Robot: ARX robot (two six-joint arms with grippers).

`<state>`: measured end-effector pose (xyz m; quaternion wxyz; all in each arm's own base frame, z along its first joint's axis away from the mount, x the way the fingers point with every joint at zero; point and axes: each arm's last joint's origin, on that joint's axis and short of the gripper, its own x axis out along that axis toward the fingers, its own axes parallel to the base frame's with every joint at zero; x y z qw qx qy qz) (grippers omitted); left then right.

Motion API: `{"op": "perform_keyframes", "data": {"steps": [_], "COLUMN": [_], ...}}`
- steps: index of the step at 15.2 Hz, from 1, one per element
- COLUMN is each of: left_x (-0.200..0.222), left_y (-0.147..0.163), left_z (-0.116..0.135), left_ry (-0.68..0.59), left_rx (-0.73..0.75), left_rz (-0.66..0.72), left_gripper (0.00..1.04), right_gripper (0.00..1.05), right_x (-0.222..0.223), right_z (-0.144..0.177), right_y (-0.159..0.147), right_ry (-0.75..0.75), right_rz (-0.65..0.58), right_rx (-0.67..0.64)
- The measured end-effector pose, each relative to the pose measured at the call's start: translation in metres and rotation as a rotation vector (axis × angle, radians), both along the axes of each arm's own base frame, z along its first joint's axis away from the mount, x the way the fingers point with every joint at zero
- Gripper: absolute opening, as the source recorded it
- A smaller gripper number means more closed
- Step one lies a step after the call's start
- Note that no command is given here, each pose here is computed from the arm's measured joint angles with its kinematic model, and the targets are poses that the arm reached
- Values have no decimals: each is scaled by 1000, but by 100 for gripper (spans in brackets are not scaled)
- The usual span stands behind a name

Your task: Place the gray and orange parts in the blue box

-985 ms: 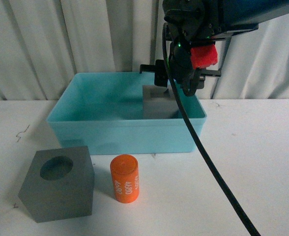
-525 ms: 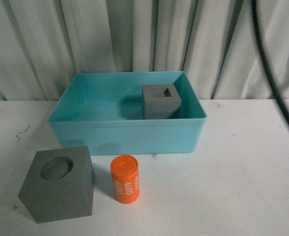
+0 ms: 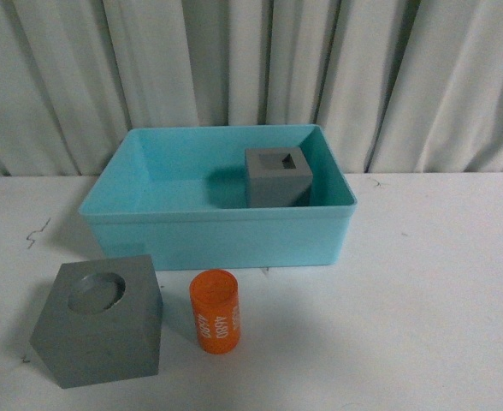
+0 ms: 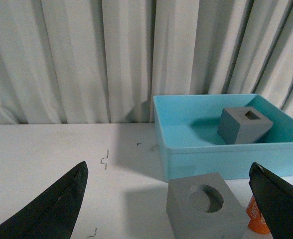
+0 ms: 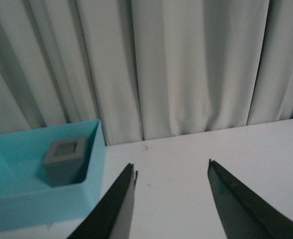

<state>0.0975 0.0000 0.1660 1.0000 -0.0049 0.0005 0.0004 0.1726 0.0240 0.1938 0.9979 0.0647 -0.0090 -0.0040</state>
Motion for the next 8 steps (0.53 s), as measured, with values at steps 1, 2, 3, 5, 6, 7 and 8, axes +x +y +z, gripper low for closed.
{"op": "perform_keyframes", "data": {"steps": [1,2,3,5,6,7,8], "left_x": [0,0,0,0,0,0,0], "left_y": [0,0,0,0,0,0,0], "left_z": [0,0,0,0,0,0,0], "left_ry": [0,0,0,0,0,0,0], "left_rx": [0,0,0,0,0,0,0], "left_rz": [0,0,0,-1,0,0,0], "left_gripper": [98,98,98,98,98,98,98], "right_gripper": [42,29,18,2,2,2,2], "right_x": [-7,-12,-16,-29,-35,-36,-37], "right_z": [-6,-14,-16,-18,-24,-26,-27], "right_y": [-4,-7,-9,-21,-25,-24,-24], "right_ry": [8,42,42,26,-1,12,15], "right_rz": [2,6,8,15,-1,4,6], "right_rx": [-58,-90,-105,-123,-123,-123,-123]}}
